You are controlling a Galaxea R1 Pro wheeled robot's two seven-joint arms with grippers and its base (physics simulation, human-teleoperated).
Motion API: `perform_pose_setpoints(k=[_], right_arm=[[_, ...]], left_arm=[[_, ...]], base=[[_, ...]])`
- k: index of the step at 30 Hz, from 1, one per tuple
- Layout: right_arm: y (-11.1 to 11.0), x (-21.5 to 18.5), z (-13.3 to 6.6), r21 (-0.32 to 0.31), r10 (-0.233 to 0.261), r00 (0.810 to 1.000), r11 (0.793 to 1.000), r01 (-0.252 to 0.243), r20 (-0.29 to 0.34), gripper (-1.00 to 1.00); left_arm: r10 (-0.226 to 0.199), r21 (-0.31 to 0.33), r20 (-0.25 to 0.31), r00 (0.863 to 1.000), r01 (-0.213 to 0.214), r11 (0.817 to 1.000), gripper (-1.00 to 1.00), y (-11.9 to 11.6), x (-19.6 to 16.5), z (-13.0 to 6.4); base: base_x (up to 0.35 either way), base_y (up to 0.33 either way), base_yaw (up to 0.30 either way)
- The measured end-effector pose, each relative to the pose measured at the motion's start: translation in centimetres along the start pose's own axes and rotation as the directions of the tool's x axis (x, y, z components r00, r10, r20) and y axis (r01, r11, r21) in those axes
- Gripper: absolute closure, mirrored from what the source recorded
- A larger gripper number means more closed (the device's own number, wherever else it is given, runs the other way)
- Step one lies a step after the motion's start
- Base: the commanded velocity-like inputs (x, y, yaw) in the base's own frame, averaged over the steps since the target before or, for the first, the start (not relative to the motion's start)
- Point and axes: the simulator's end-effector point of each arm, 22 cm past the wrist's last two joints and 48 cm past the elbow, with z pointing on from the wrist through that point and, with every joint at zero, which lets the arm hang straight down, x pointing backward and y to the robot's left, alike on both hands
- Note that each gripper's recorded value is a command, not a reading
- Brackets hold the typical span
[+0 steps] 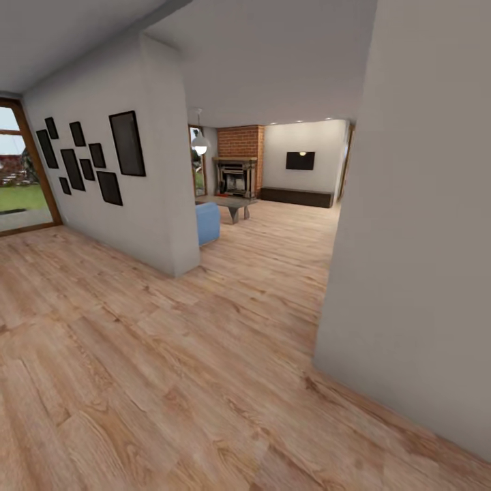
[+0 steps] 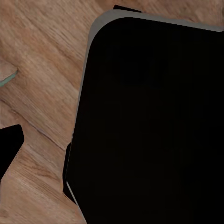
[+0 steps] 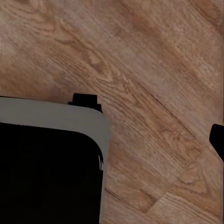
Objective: Move the two storage containers from the living room to the garage. In the garage, place one container on the floor and stack the other container on top of it (either order is fine).
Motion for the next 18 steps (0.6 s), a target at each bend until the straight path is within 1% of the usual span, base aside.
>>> perform_pose_setpoints(k=[6,9,18], right_arm=[[0.19,-0.07,0.0,-0.008,-0.048,0.999,0.999,0.048,0.004,-1.0],[0.26,-0.09,0.0,-0.011,-0.063,0.998,0.998,0.064,0.005,-1.0],[0.3,-0.11,0.0,-0.011,-0.074,0.997,0.997,0.074,0.006,-1.0]], left_arm=[[0.0,0.0,0.0,1.0,0.0,1.0,-1.0,0.0,0.0,0.0],[0.0,0.0,0.0,1.0,0.0,1.0,-1.0,0.0,0.0,0.0],[0.0,0.0,0.0,1.0,0.0,1.0,-1.0,0.0,-0.01,0.0]], base=[[0.322,0.0,0.0],[0.322,0.0,0.0],[0.322,0.0,0.0]])
